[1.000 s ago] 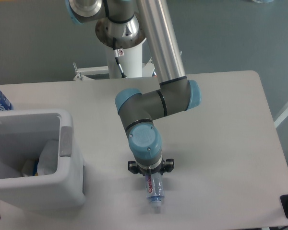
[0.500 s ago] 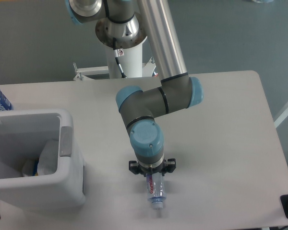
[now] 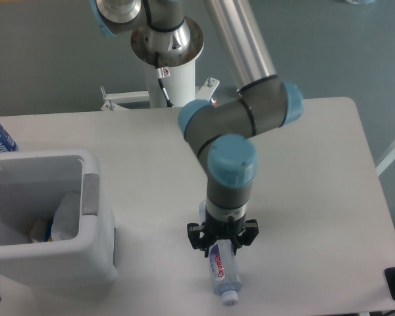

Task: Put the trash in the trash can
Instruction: 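Lower onto the bottle's middle, close the gripper, and lift, then carry the water bottle over the white bin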

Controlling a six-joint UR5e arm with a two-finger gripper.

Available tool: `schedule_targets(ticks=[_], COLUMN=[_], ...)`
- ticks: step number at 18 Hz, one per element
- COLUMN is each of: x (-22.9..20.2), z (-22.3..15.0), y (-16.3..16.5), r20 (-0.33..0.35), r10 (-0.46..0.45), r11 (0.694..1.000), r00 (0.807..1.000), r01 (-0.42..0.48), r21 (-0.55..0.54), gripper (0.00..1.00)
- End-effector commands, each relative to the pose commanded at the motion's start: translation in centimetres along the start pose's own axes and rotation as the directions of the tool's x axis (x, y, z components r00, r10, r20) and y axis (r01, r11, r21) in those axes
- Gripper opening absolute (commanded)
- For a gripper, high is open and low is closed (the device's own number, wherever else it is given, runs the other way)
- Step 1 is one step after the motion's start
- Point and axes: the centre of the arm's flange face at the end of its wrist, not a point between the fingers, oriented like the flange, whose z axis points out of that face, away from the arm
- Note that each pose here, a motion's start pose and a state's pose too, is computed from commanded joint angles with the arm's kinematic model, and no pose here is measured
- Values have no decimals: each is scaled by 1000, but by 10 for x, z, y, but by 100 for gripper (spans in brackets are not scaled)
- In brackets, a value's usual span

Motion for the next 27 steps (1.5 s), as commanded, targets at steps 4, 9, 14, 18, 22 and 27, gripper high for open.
schedule_targets(ticks=[4,9,14,18,22,27], x=[9,17,16,38,58,104], z=[-81,-160,-187,-215,-215,-205], y=[-24,-45,-43,-41,-42,-40], r20=[-64,-119,-144,-169,-190,-221], r10=[-32,28,24,-13,-12,45], r11=[985,928,911,899,899,910], r00=[997,992,989,986,982,974], r01=[42,19,37,86,94,51], r21=[168,372,410,430,428,411], gripper=[61,61,61,61,61,61])
